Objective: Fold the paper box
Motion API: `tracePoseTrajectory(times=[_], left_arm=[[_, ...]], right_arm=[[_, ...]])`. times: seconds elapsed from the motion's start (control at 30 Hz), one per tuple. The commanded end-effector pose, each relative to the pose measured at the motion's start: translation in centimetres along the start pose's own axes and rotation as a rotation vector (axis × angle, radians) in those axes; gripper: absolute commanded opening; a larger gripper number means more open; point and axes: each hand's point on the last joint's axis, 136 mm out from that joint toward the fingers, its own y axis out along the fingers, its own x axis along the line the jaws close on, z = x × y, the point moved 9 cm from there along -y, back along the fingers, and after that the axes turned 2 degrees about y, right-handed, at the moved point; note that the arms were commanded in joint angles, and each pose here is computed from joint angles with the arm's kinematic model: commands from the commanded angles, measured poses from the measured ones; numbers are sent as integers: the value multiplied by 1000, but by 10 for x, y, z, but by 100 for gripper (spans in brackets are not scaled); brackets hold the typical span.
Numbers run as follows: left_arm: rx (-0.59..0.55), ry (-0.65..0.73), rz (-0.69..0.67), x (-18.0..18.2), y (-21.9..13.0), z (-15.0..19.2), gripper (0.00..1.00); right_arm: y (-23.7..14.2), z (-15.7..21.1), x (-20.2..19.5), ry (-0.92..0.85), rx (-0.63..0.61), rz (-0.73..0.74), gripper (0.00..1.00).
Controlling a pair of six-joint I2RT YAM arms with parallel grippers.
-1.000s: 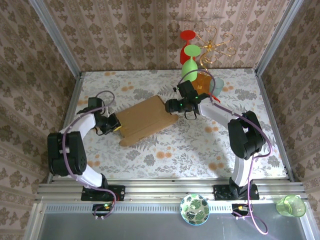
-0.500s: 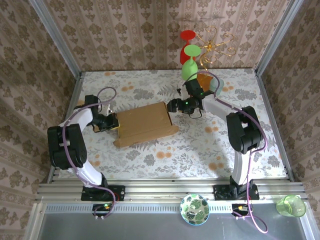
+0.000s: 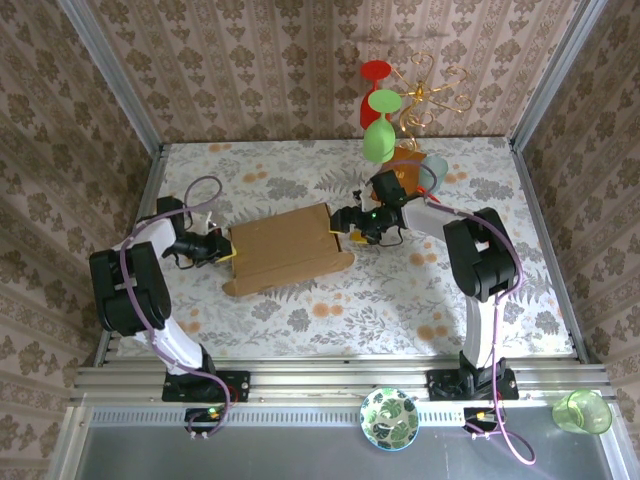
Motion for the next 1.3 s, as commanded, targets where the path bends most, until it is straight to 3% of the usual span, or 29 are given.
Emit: tracePoseTrajectory(times=[0.0, 0.17, 0.63, 1.03, 1.17, 1.27], left_arm=[[98, -40, -50, 18, 15, 16, 0], [100, -48, -52, 21, 17, 16, 0], [111, -122, -77, 38, 17, 21, 0], [82, -124, -43, 35, 18, 20, 1], [-27, -132, 1, 23, 2, 11, 23], [-168, -259, -13, 16, -22, 4, 45]], right_arm=[[6, 0, 0, 32, 34, -115, 88], [19, 1, 0, 82, 58, -198, 88], [29, 24, 0, 116, 77, -239, 86], [48, 22, 29, 158, 52, -355, 74], [41, 19, 35, 197, 28, -365, 67], [31, 17, 35, 281, 16, -371, 61]])
